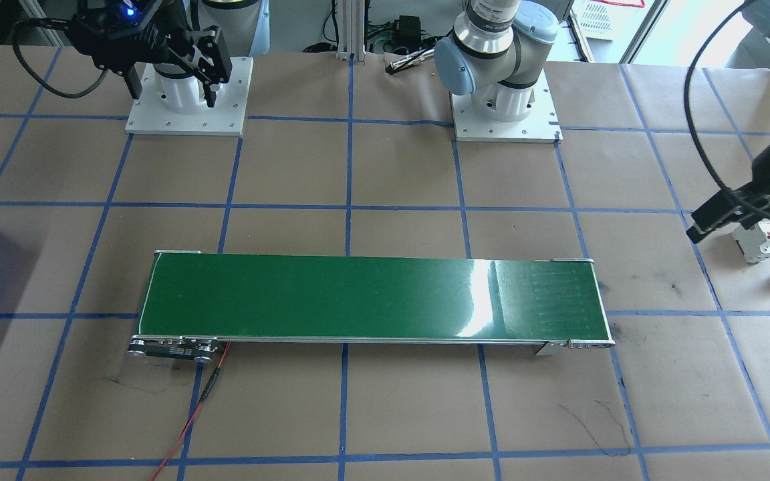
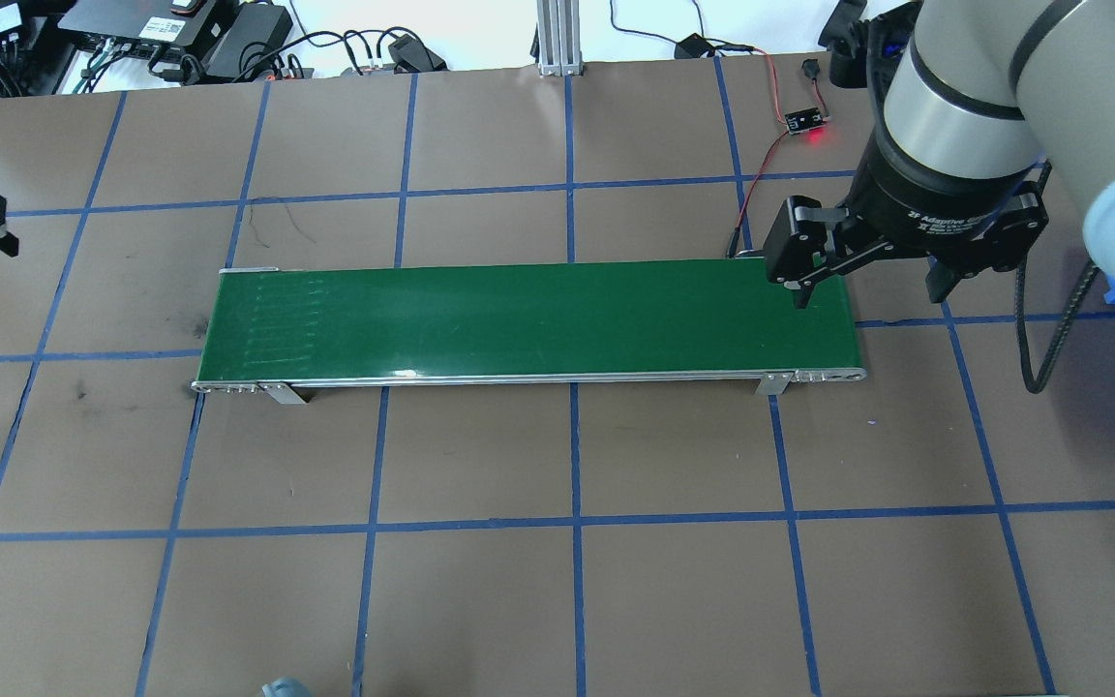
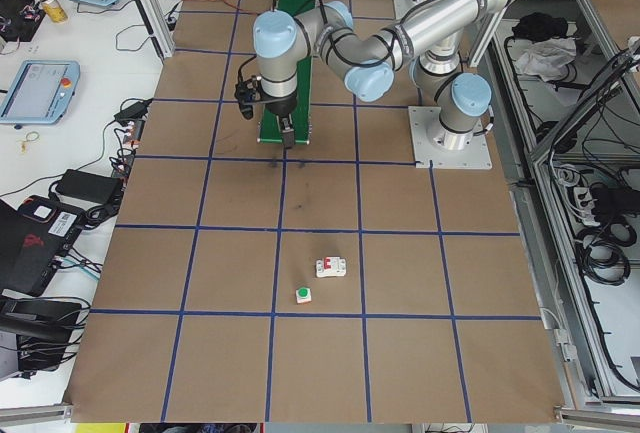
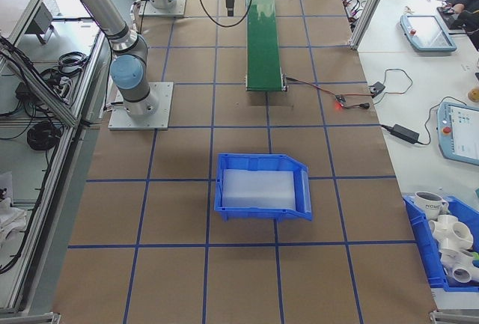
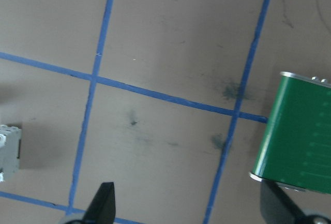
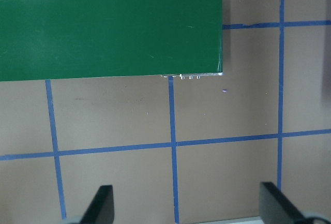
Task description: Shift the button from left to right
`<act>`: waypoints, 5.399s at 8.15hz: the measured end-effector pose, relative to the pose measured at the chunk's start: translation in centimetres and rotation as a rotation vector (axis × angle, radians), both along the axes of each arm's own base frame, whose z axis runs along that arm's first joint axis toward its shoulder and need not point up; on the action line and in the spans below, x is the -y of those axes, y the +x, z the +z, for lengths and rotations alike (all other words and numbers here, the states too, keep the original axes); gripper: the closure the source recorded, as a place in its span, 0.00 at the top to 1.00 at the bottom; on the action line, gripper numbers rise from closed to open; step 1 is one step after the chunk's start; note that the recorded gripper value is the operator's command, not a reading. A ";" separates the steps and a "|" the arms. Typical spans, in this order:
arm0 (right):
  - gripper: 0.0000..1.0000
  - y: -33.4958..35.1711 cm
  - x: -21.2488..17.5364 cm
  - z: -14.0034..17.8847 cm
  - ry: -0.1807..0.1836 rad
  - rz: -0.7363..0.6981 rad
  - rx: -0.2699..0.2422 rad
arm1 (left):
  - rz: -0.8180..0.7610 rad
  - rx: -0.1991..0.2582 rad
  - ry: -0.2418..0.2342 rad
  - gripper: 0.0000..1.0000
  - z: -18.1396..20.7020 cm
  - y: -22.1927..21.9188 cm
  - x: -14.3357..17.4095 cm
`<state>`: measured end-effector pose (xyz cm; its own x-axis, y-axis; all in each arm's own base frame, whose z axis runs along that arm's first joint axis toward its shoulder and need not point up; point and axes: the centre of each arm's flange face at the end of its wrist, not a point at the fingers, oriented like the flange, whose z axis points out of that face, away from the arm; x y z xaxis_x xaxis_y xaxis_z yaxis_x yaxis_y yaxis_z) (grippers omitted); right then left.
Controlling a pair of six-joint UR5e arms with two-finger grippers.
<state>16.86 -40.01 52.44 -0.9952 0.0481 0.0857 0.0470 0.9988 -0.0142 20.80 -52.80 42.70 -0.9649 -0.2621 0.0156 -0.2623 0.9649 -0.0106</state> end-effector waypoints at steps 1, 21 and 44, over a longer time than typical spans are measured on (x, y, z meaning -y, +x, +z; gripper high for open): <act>1.00 0.0 0.0 0.0 0.000 0.000 0.000 | -0.030 0.015 -0.013 1.00 -1.5 4.1 -0.1; 1.00 -0.2 0.0 -0.1 0.005 -0.003 -0.025 | -0.397 0.042 0.022 1.00 -22.9 32.8 -0.5; 1.00 -0.2 0.1 -0.3 0.013 -0.001 -0.026 | -0.153 0.031 0.013 0.00 -20.9 33.8 -4.4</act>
